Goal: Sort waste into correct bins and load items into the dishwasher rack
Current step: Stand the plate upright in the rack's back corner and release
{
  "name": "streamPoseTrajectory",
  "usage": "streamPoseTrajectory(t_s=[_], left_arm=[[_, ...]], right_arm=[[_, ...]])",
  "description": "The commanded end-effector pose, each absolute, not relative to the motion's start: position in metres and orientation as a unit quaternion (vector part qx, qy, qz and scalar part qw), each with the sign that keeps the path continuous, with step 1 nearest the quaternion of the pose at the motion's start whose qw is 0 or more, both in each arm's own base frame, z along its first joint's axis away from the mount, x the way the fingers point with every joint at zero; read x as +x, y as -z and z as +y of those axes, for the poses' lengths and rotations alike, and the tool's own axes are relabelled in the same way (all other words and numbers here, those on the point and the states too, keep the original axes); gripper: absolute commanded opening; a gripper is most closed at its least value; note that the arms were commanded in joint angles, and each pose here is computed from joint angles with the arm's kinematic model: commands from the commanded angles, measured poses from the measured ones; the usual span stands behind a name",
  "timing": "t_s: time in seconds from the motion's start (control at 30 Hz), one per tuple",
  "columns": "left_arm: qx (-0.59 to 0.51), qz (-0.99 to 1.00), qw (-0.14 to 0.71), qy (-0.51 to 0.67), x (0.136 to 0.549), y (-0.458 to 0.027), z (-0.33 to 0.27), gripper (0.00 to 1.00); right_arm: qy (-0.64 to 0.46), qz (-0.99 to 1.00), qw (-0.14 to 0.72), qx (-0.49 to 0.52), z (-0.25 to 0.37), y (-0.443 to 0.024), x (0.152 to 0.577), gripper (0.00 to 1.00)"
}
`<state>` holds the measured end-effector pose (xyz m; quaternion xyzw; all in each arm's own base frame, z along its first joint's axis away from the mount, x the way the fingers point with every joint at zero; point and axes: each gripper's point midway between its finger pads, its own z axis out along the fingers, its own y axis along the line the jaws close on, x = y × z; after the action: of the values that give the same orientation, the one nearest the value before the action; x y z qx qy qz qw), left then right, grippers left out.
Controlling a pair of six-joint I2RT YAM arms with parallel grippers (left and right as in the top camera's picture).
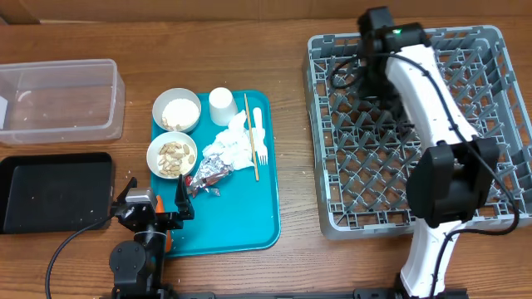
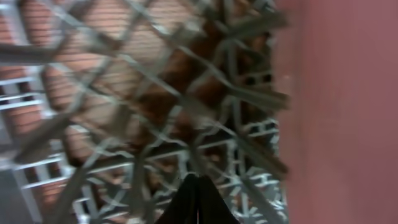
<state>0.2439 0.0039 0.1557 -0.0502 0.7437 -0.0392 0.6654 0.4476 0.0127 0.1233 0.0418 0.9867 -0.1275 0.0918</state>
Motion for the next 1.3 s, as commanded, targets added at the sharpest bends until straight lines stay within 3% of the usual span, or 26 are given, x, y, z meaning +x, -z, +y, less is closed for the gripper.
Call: streamPoseTrajectory(t_s=[0.0, 0.27, 0.43, 0.83, 0.87, 0.93, 0.97, 1.0, 1.03, 1.27], left_arm=[[-0.046, 0.743, 0.667, 0.032, 0.244, -0.155, 0.005, 1.00], [-0.046, 0.743, 0.667, 0.032, 0.244, -0.155, 0.005, 1.00], [-0.046, 0.743, 0.667, 0.032, 0.244, -0.155, 0.005, 1.00], [-0.046, 0.743, 0.667, 0.032, 0.244, -0.155, 0.005, 1.00], [-0.046, 0.743, 0.667, 0.032, 0.244, -0.155, 0.005, 1.00], [-0.046, 0.743, 0.667, 0.032, 0.244, -0.155, 0.005, 1.00], [-0.046, 0.743, 0.667, 0.032, 0.244, -0.155, 0.005, 1.00], [-0.046, 0.743, 0.667, 0.032, 0.244, -0.155, 0.005, 1.00], [-0.046, 0.743, 0.667, 0.032, 0.244, -0.155, 0.005, 1.00], [-0.046, 0.743, 0.667, 0.032, 0.244, -0.155, 0.005, 1.00]], right_arm=[[0.139, 0.983, 0.104, 0.066, -0.006, -0.136, 0.448, 0.04], [0.167, 0.968, 0.149, 0.113, -0.021, -0.181, 0.455, 0.05], [0.227, 0.937, 0.197, 0.178, -0.048, -0.228, 0.453, 0.13], [0.217, 0.911, 0.244, 0.253, -0.068, -0.277, 0.433, 0.19], [0.209, 0.908, 0.258, 0.255, -0.066, -0.288, 0.431, 0.24], [0.190, 0.901, 0.293, 0.257, -0.060, -0.313, 0.424, 0.46], [0.176, 0.899, 0.307, 0.257, -0.055, -0.324, 0.419, 0.66], [0.161, 0.898, 0.321, 0.256, -0.051, -0.335, 0.414, 0.96], [0.140, 0.897, 0.334, 0.254, -0.045, -0.347, 0.407, 1.00], [0.044, 0.872, 0.395, 0.286, -0.035, -0.400, 0.368, 1.00]])
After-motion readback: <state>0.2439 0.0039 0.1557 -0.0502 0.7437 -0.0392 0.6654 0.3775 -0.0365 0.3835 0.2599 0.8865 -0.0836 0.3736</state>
